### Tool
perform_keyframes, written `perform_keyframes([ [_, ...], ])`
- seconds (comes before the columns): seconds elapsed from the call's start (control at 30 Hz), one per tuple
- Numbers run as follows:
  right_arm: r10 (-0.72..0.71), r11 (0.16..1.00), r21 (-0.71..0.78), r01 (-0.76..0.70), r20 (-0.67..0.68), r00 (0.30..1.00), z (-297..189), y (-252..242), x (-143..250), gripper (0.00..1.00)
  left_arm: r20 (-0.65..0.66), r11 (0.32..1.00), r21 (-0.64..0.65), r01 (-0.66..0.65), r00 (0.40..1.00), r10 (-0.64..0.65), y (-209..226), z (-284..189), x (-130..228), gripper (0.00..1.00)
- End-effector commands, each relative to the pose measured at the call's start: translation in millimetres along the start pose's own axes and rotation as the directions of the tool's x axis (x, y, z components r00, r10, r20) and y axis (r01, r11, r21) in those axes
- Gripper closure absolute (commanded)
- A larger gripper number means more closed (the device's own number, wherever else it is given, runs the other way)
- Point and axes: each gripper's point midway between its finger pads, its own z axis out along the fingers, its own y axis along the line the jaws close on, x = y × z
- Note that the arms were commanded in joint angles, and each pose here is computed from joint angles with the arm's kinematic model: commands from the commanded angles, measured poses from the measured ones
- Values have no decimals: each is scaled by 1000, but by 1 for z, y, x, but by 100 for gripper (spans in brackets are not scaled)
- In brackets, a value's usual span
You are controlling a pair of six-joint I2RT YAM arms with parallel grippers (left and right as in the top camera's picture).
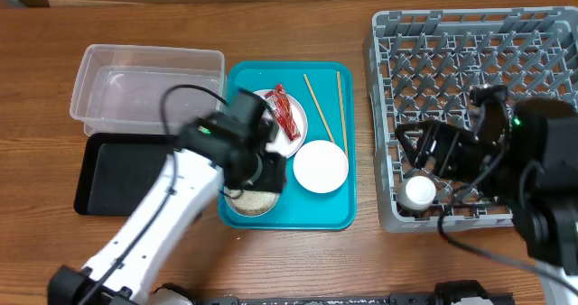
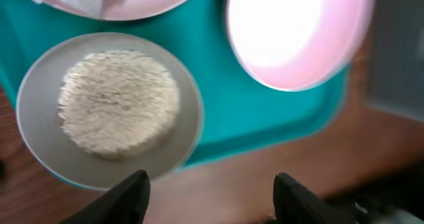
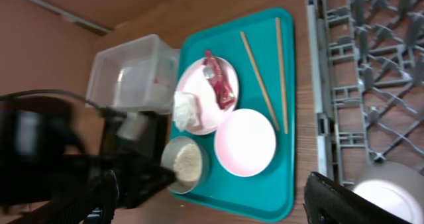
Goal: Sort waste into correct bins and load items into the dishwasher
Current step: 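Grasp the rim of the rice bowl with the left gripper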
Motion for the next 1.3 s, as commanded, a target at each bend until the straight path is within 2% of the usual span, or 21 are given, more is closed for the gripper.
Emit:
perform_keyframes([
  [0.0, -35, 998, -49, 35, 6, 999, -8, 12, 0, 8, 95, 964, -242, 108, 992, -87, 33, 26, 2, 43],
  [0.23, -30, 999, -29, 29, -44, 999, -3, 6, 9, 8, 106, 972, -221, 82, 993, -60, 27, 72, -4, 67],
  [0.33, -26, 999, -26, 25, -51, 998, -1, 4, 10, 9, 91, 975, -211, 64, 995, -46, 24, 86, -8, 73],
  [0.43, -26, 999, -26, 25, -51, 998, -1, 5, 9, 9, 53, 975, -217, 37, 998, -26, 26, 96, -4, 75],
  [0.5, -26, 999, -26, 25, -51, 998, -1, 4, 10, 9, 11, 980, -199, 18, 1000, -16, 23, 100, 3, 83],
  [0.53, -26, 999, -25, 25, -52, 998, -1, 4, 10, 9, -3, 980, -197, 18, 1000, -19, 23, 100, 6, 84],
  [0.7, -28, 999, -22, 27, -60, 998, -1, 3, 12, 9, 24, 968, -244, 67, 998, -63, 30, 77, 5, 82],
  [0.87, -29, 999, -22, 27, -59, 998, -1, 3, 12, 9, 117, 985, -164, 58, 992, -39, 11, 41, -8, 67],
  [0.97, -29, 999, -22, 28, -59, 998, -1, 3, 12, 9, 134, 990, -139, 27, 991, -8, 2, 36, -8, 53],
  [1.0, -29, 999, -21, 28, -59, 998, -1, 3, 12, 9, 131, 990, -139, 19, 991, 0, 0, 38, -7, 52],
  [1.17, -29, 999, -18, 28, -58, 998, -1, 3, 11, 9, 86, 986, -161, -37, 995, 51, -4, 62, 0, 51],
  [1.27, -28, 999, -18, 27, -58, 998, -1, 3, 11, 9, 29, 980, -191, -49, 998, 56, 0, 84, 7, 58],
])
